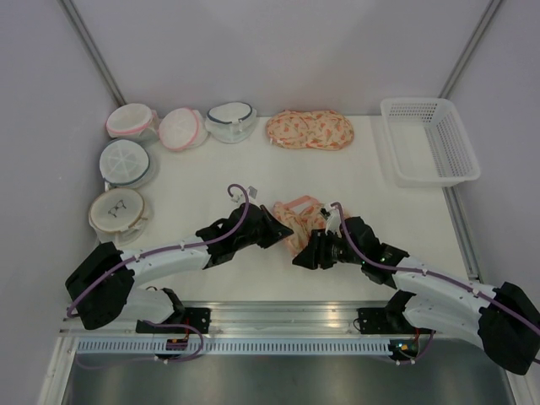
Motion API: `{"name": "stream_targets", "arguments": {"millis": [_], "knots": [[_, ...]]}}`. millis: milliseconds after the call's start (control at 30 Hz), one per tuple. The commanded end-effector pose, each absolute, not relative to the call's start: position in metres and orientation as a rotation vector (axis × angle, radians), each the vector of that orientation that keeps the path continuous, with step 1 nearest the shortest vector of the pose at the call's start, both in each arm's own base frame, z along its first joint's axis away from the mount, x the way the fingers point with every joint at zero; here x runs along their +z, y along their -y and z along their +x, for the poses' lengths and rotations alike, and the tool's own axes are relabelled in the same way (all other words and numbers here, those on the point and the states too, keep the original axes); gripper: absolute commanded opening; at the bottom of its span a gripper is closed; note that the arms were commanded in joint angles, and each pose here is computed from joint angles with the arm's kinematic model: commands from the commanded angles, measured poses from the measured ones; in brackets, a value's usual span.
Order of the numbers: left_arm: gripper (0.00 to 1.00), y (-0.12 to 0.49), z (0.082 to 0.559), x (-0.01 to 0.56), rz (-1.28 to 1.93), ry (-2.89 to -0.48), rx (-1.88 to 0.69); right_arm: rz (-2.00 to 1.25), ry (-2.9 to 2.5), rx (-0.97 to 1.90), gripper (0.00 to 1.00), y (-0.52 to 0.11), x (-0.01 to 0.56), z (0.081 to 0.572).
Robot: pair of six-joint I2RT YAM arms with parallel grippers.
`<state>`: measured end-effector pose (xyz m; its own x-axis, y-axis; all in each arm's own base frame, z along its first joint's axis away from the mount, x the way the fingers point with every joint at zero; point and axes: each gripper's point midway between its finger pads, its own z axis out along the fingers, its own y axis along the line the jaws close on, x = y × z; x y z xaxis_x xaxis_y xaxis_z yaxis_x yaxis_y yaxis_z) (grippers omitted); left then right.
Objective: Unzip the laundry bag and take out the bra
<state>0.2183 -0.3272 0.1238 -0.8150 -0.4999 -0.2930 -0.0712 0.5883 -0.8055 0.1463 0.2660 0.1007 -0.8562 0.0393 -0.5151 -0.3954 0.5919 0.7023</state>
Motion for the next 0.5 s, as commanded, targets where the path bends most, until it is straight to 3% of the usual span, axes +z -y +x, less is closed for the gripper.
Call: {"name": "stream_targets", "arguments": {"millis": [0, 300, 467], "knots": [[0.02, 0.340, 0.217, 0.138, -0.455, -2.299, -1.231, -0.262, -2.271, 1.286, 0.50, -0.273, 0.113, 0.144], [0.02, 0.347, 0.213, 0.139, -0.468, -2.293, -1.289, -0.201, -2.221, 1.406, 0.48, -0.282, 0.114, 0.143], [0.02, 0.347, 0.209, 0.135, -0.470, -2.298, -1.303, -0.201, -2.177, 1.435, 0.38, -0.285, 0.124, 0.145]]}}
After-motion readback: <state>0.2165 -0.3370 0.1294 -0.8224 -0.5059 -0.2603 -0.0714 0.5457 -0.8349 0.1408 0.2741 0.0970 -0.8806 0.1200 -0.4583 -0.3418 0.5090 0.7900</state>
